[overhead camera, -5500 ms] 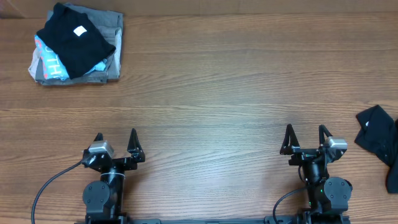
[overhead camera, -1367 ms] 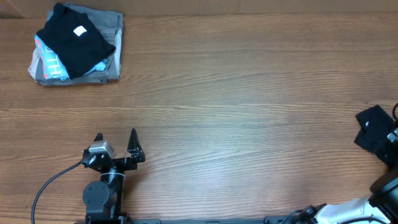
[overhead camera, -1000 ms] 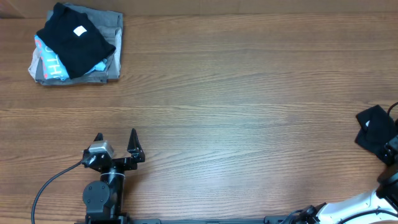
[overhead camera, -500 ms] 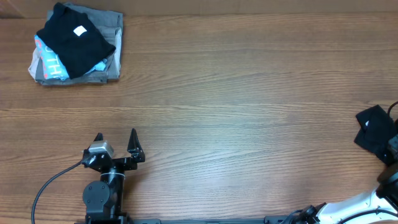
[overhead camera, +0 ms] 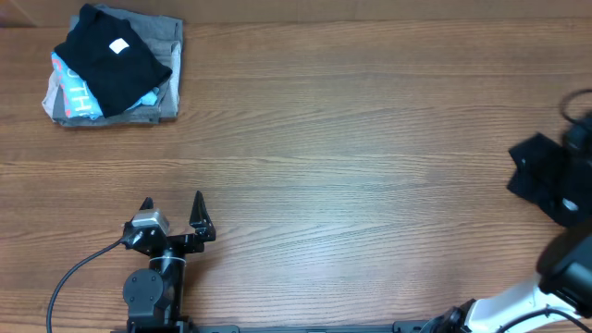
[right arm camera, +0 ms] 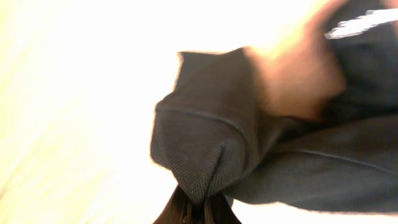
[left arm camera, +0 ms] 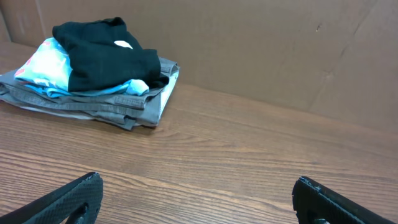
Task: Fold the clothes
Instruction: 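Lift the black t-shirt with the right gripper and drop it mid-table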
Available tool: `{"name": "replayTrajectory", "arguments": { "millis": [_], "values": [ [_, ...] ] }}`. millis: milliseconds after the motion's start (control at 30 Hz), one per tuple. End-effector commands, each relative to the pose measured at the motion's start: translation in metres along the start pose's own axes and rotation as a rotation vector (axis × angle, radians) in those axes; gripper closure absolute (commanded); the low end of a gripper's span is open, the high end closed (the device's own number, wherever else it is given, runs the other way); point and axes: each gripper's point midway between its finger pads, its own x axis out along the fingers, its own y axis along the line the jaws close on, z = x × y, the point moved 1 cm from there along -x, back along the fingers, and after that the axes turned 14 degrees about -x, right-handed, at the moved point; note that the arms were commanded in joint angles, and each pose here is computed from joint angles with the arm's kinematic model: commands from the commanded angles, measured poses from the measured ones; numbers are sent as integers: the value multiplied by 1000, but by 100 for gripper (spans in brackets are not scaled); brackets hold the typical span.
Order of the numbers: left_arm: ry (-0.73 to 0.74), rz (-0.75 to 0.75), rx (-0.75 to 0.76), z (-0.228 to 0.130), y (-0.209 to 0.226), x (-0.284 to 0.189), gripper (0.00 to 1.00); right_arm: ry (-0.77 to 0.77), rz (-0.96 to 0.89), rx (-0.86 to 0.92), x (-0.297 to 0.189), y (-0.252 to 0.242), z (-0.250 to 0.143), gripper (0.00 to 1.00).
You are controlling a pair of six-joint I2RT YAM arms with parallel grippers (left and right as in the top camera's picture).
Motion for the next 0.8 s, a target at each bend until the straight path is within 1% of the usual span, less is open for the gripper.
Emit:
{"name": "replayTrajectory", "arguments": {
  "millis": [0,133,167,233,367,467,567,600,633,667,700,733,767],
  "values": [
    [-6,-2,20,0,-1,0,0,-40,173,-114,-12,93,5,96],
    [-7,-2,20,0,-1,0,0,-60,266,-285,-12,195,-12,96],
    [-6,-2,20,0,-1,0,0,-77,307,-342,-15,233,-22,96],
    [-7,-2,20,0,-1,0,0,-105,375,-411,-21,288,-39,96],
    [-6,-2,20,0,-1,0,0,-152,529,-525,-39,390,-88,96],
    [-7,-2,20,0,-1,0,0,-168,627,-595,-51,448,-132,96],
    [-6,-2,20,0,-1,0,0,-176,666,-638,-57,483,-169,95],
    [-7,-2,21,0,-1,0,0,-175,675,-658,-58,490,-180,92],
    [-6,-2,20,0,-1,0,0,-171,676,-674,-58,494,-188,86],
    [-6,-2,21,0,-1,0,0,-167,675,-688,-59,497,-196,73],
    [-6,-2,20,0,-1,0,0,-164,670,-697,-60,498,-201,66],
    [-7,-2,20,0,-1,0,0,-165,665,-706,-60,498,-203,51],
    [-6,-2,21,0,-1,0,0,-165,662,-709,-60,498,-204,31]
  ]
}}
